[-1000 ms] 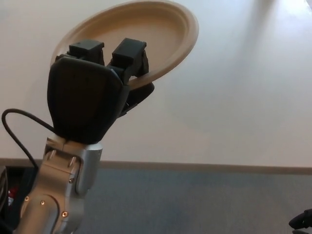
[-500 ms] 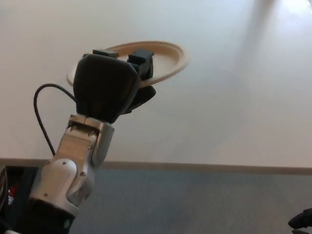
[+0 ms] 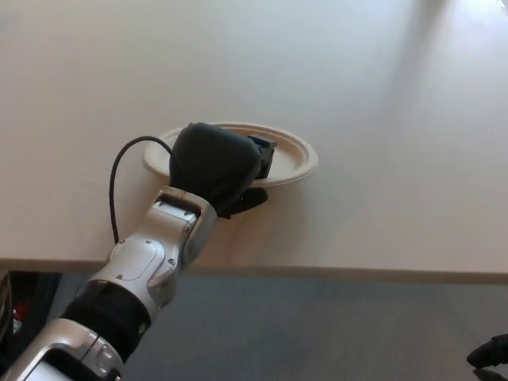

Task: A person passes a plate to the robot and the robot grabs it with its left hand and places it at the centre of the table infront of it

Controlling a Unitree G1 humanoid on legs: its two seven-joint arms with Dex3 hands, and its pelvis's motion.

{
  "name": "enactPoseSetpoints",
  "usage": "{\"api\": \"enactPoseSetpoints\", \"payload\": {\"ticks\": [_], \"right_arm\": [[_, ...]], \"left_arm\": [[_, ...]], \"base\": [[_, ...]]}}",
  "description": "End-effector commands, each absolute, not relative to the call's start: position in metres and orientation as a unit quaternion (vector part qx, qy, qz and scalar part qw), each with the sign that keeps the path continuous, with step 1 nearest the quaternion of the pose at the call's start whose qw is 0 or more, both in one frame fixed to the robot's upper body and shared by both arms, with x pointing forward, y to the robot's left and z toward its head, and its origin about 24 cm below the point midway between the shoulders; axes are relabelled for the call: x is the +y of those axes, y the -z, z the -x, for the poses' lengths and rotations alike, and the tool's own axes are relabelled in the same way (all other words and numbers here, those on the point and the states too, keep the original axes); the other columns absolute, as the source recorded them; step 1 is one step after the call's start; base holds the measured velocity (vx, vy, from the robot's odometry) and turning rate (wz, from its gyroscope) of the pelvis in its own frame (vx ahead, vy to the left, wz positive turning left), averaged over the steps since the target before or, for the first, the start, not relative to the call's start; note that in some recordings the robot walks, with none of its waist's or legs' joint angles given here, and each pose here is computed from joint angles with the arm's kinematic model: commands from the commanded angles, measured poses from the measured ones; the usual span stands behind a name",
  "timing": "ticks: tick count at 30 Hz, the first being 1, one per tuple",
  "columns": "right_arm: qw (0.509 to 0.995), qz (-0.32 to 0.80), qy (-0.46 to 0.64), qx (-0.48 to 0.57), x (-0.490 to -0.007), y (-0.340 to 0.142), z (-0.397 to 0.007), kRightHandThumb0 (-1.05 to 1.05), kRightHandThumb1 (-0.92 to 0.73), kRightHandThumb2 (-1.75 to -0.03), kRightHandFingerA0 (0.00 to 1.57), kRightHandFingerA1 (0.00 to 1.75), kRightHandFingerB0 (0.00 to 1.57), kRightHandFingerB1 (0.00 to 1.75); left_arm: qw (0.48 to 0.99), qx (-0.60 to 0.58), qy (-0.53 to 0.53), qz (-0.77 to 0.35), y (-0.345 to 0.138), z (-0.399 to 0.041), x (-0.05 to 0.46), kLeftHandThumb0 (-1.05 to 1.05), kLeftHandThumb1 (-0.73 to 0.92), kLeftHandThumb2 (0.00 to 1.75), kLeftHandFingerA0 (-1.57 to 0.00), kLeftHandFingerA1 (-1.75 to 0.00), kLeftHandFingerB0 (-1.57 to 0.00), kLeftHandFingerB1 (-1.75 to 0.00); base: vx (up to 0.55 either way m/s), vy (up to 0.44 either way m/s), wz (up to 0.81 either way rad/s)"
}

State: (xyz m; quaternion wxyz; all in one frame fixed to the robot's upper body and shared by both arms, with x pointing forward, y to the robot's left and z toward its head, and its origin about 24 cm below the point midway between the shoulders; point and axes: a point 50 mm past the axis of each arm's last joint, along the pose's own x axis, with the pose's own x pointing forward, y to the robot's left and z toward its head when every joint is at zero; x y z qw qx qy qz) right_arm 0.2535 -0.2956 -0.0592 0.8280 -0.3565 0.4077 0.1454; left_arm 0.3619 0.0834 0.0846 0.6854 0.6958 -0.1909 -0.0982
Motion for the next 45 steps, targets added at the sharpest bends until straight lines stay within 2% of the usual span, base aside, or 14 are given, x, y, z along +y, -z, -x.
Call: {"api": "enactPoseSetpoints", "payload": {"ticks": [1,2,3,4,7,12,13,15,18,19,24,25,27,45], "right_arm": [[0.826,0.35,-0.141,0.418,-0.295,0.06,-0.254,-0.66,-0.83,-0.64,0.7,0.63,0.37,0.45],[0.826,0.35,-0.142,0.418,-0.295,0.059,-0.254,-0.66,-0.83,-0.64,0.7,0.63,0.37,0.45],[0.825,0.351,-0.142,0.421,-0.295,0.059,-0.255,-0.65,-0.84,-0.64,0.68,0.62,0.36,0.45],[0.823,0.355,-0.142,0.42,-0.295,0.059,-0.256,-0.65,-0.84,-0.64,0.68,0.61,0.38,0.45],[0.823,0.358,-0.144,0.417,-0.296,0.056,-0.258,-0.66,-0.84,-0.64,0.67,0.6,0.42,0.46],[0.822,0.365,-0.144,0.413,-0.297,0.054,-0.26,-0.67,-0.82,-0.64,0.69,0.6,0.41,0.43],[0.819,0.373,-0.149,0.41,-0.297,0.054,-0.26,-0.65,-0.85,-0.66,0.7,0.59,0.39,0.44],[0.814,0.385,-0.156,0.407,-0.297,0.054,-0.26,-0.65,-0.84,-0.66,0.72,0.59,0.39,0.44],[0.816,0.38,-0.156,0.405,-0.297,0.053,-0.26,-0.64,-0.86,-0.65,0.69,0.59,0.38,0.44],[0.816,0.381,-0.157,0.405,-0.297,0.053,-0.26,-0.64,-0.85,-0.65,0.69,0.6,0.4,0.44],[0.822,0.371,-0.148,0.405,-0.296,0.052,-0.262,-0.62,-0.84,-0.64,0.7,0.61,0.42,0.44],[0.822,0.372,-0.148,0.405,-0.296,0.052,-0.263,-0.62,-0.83,-0.64,0.7,0.6,0.41,0.43],[0.824,0.371,-0.148,0.403,-0.295,0.051,-0.264,-0.64,-0.83,-0.64,0.71,0.61,0.38,0.44],[0.813,0.374,-0.152,0.419,-0.298,0.059,-0.253,-0.63,-0.83,-0.64,0.7,0.61,0.4,0.43]], "left_arm": [[0.705,-0.124,0.133,-0.686,-0.067,-0.363,0.089,-0.46,0.87,0.72,-0.8,-1.58,-0.65,-1.35],[0.704,-0.121,0.133,-0.687,-0.066,-0.363,0.09,-0.46,0.87,0.72,-0.8,-1.58,-0.65,-1.35],[0.709,-0.117,0.135,-0.683,-0.064,-0.363,0.091,-0.53,0.92,0.68,-0.89,-1.09,-0.79,-0.74],[0.716,-0.091,0.146,-0.676,-0.063,-0.363,0.092,-0.88,0.88,0.66,-0.38,-0.44,-0.26,-0.28],[0.723,0.018,0.185,-0.665,-0.07,-0.369,0.093,-1.05,0.65,1.08,0.0,-0.02,0.0,0.0],[0.724,0.038,0.197,-0.66,-0.081,-0.373,0.095,-1.05,0.64,1.1,0.0,-0.03,0.0,0.0],[0.728,0.046,0.202,-0.653,-0.083,-0.374,0.097,-1.05,0.82,0.67,0.0,0.0,0.0,0.0],[0.731,0.066,0.213,-0.645,-0.088,-0.376,0.101,-1.04,0.61,1.08,0.0,-0.01,0.0,0.0],[0.729,0.073,0.217,-0.645,-0.09,-0.377,0.103,-1.05,0.8,0.64,0.0,-0.02,0.0,0.0],[0.728,0.073,0.218,-0.647,-0.091,-0.377,0.103,-1.05,0.61,1.08,0.0,-0.02,0.0,0.0],[0.727,0.072,0.224,-0.646,-0.097,-0.376,0.102,-1.05,0.6,1.07,0.0,0.0,0.0,0.0],[0.729,0.071,0.223,-0.643,-0.098,-0.376,0.102,-1.05,0.78,0.66,0.0,-0.05,0.0,0.0],[0.732,0.054,0.217,-0.644,-0.101,-0.374,0.101,-1.05,0.6,1.07,0.0,0.0,0.0,0.0],[0.732,-0.364,0.1,-0.566,-0.233,-0.205,0.119,-1.0,0.6,1.06,-0.09,-0.23,0.0,-0.02]], "base": [[0.0,0.0,0.0],[0.0,0.0,0.0],[0.0,0.0,0.0],[0.0,0.0,0.0],[0.0,0.0,0.0],[0.0,0.0,0.0],[0.0,0.0,0.0],[0.0,0.0,0.0],[0.0,0.0,0.0],[0.0,0.0,0.0],[0.0,0.0,0.0],[0.0,0.0,0.0],[0.0,0.0,0.0],[0.0,0.0,0.0]]}}
